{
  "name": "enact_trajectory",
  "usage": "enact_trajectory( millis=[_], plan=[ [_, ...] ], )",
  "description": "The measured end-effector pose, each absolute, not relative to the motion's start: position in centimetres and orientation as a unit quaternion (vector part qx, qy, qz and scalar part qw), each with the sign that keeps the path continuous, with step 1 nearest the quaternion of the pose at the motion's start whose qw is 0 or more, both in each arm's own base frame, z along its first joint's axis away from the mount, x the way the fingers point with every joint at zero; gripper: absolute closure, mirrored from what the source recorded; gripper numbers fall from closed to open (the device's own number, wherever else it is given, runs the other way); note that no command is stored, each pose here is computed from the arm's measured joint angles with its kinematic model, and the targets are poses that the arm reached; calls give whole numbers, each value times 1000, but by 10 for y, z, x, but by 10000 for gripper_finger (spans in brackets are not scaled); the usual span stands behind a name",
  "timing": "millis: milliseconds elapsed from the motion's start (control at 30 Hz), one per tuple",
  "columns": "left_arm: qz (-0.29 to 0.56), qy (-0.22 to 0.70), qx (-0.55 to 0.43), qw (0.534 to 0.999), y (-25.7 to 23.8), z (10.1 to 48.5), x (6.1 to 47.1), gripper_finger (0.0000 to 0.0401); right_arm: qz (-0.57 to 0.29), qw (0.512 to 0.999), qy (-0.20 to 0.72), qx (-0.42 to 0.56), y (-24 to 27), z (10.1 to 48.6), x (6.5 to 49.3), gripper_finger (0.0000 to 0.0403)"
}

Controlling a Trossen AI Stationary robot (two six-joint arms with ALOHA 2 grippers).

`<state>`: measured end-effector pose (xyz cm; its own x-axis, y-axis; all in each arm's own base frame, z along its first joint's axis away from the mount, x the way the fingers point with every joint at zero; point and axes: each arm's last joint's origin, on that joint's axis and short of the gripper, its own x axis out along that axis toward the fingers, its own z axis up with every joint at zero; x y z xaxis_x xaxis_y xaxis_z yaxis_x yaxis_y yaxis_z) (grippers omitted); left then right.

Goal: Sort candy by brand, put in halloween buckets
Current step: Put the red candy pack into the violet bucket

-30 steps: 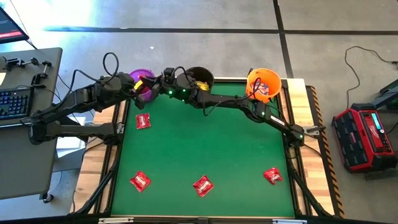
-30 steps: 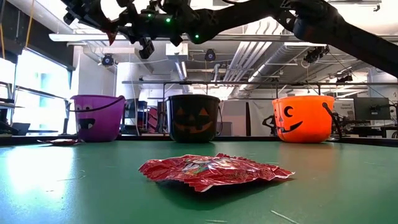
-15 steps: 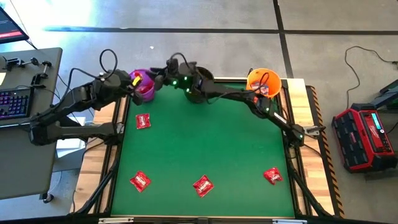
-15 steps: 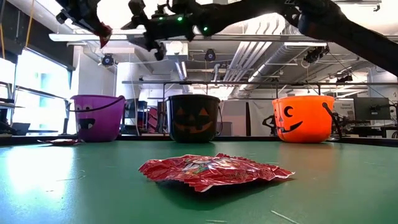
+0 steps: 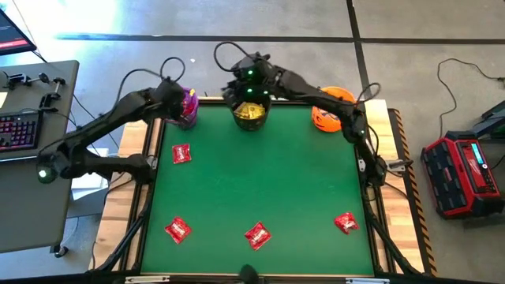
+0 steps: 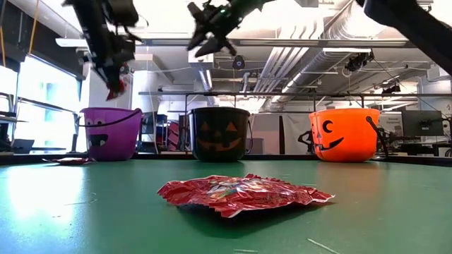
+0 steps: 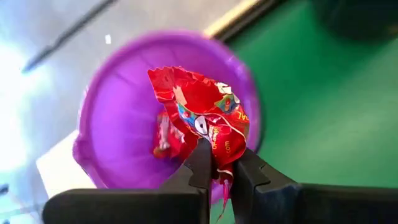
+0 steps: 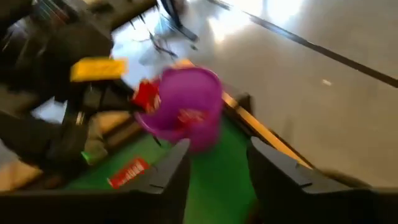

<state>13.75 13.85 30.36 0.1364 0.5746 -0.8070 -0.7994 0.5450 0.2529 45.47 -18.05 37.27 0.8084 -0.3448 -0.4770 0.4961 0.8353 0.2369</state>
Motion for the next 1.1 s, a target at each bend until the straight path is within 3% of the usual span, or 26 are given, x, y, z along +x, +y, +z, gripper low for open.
enact_trajectory(
  millis=[300, 667, 867, 1100],
  plan=[
    [447, 510, -240, 695, 195, 267, 123, 386, -242, 923, 274, 119, -166, 416, 401, 393],
    [438, 521, -272, 680, 236, 266, 125, 375, -238, 922, 287, 106, -147, 449, 362, 401],
    [429, 533, -274, 675, 241, 263, 126, 320, -227, 906, 336, 118, -136, 429, 370, 403],
    [425, 529, -255, 689, 238, 269, 125, 255, -201, 897, 361, 160, -122, 378, 396, 403]
  ],
)
